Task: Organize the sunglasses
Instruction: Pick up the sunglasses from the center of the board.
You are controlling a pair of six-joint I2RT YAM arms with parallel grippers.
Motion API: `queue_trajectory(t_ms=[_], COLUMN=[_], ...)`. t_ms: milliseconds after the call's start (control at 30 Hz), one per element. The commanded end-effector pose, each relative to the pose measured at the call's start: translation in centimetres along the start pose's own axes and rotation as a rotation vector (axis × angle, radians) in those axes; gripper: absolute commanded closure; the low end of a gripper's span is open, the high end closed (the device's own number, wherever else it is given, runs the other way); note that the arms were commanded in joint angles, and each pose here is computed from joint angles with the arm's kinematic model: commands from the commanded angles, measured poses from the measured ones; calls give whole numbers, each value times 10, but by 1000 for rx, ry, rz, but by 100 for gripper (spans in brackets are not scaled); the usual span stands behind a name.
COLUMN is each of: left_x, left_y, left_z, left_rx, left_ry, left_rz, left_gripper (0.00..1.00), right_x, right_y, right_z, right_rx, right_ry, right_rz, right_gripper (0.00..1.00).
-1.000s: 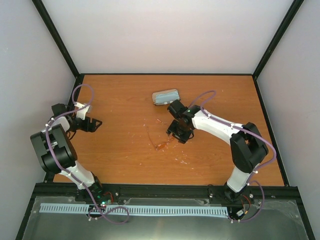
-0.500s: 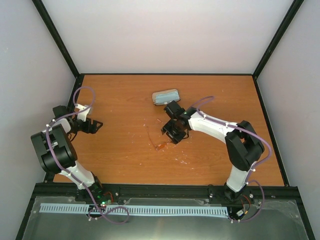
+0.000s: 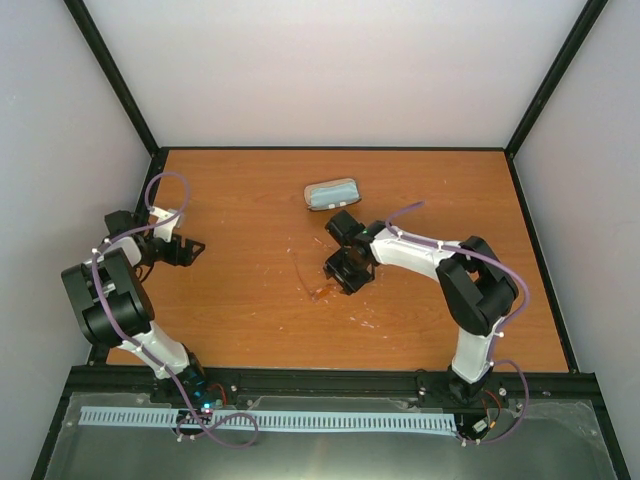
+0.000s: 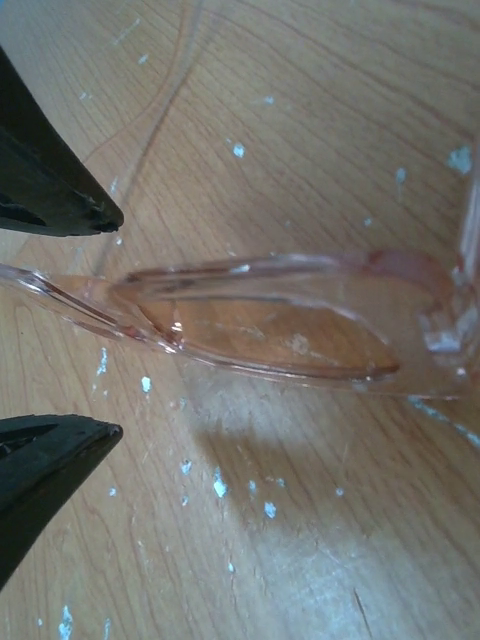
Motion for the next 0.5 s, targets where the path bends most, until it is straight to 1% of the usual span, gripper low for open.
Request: queue_trajectory(t_ms=[0,133,233,367,467], left_x=[3,3,3,3,3], left_y=[2,3,4,5,4], left_z=[-1,0,0,1,0], left_rx=[-25,-23,-21,-19,-25], left_ry=[-28,-30,-30,-32,-32], left_rz=[0,1,3,4,5], left_gripper=[11,11,11,11,11], right_x=[-1,0,2,3,4], right_y=[-7,-6,-6,-12,-15], right_z=[-18,-26,-29,-31,-28], right_rx=[-32,-37,-46,-71,-90], right_ry=[17,23,22,20,7], right_rz=[-44,-51,-50,-41,-31], right_gripper=[51,56,62,74,80])
Point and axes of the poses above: each gripper's point midway between its finger pads, its own z axis back along the fingers, its own y axis along the line the jaws close on, x = y × z, the point moved 3 cm from there along z, back along the fingers, and after that the axes turned 10 degrees about z, right-handed, at the moved point
